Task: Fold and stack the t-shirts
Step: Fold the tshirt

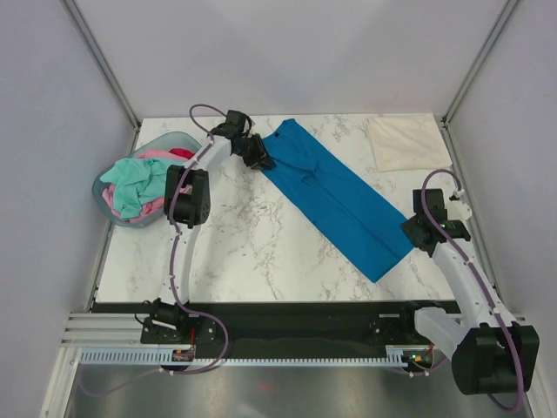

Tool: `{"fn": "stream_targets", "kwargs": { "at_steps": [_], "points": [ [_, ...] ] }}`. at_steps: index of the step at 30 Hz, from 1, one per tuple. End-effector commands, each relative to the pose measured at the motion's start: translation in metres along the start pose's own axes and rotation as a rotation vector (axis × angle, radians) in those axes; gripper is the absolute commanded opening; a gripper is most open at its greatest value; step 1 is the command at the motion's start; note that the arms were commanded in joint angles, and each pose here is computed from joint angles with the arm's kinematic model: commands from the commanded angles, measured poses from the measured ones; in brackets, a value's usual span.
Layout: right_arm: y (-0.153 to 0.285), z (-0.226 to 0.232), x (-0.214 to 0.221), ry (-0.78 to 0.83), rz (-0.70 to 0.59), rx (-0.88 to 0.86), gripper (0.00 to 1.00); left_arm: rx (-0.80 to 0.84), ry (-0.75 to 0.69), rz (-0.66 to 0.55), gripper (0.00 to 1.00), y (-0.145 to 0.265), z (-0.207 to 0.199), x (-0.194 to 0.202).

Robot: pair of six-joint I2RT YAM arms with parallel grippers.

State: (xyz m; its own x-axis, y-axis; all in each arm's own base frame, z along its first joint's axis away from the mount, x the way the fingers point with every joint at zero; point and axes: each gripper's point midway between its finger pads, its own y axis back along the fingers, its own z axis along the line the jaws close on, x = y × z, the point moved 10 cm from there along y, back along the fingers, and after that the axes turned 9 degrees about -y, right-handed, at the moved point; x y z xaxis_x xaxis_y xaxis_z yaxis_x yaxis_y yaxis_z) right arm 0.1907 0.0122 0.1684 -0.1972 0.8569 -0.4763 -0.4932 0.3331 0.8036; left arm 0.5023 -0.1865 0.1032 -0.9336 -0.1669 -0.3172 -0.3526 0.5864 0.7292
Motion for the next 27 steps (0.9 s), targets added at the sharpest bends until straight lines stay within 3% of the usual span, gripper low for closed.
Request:
{"fn": "stream_targets", "kwargs": {
  "at_steps": [1, 9, 14, 18, 20, 27],
  "points": [
    [0.026, 0.028, -0.022, 0.036, -0.028, -0.144, 0.33, 0.007, -0.017, -0.089, 0.32, 0.040, -0.019, -0.017],
    [0.026, 0.068, -0.028, 0.209, 0.066, -0.312, 0.35, -0.029, -0.152, -0.076, 0.31, 0.072, -0.071, 0.029],
    [0.025, 0.080, -0.026, 0.325, 0.149, -0.394, 0.35, 0.025, -0.195, -0.016, 0.26, 0.061, -0.103, 0.076],
    [0.032, 0.083, -0.031, 0.365, 0.125, -0.428, 0.35, 0.104, -0.244, 0.017, 0.08, 0.048, -0.140, 0.120],
    [0.038, 0.086, -0.032, 0.378, 0.141, -0.465, 0.35, 0.121, -0.234, 0.040, 0.04, 0.040, -0.147, 0.137],
    [0.045, 0.089, -0.031, 0.409, 0.172, -0.523, 0.34, 0.169, -0.286, 0.111, 0.02, -0.001, -0.180, 0.183]
  ]
}}
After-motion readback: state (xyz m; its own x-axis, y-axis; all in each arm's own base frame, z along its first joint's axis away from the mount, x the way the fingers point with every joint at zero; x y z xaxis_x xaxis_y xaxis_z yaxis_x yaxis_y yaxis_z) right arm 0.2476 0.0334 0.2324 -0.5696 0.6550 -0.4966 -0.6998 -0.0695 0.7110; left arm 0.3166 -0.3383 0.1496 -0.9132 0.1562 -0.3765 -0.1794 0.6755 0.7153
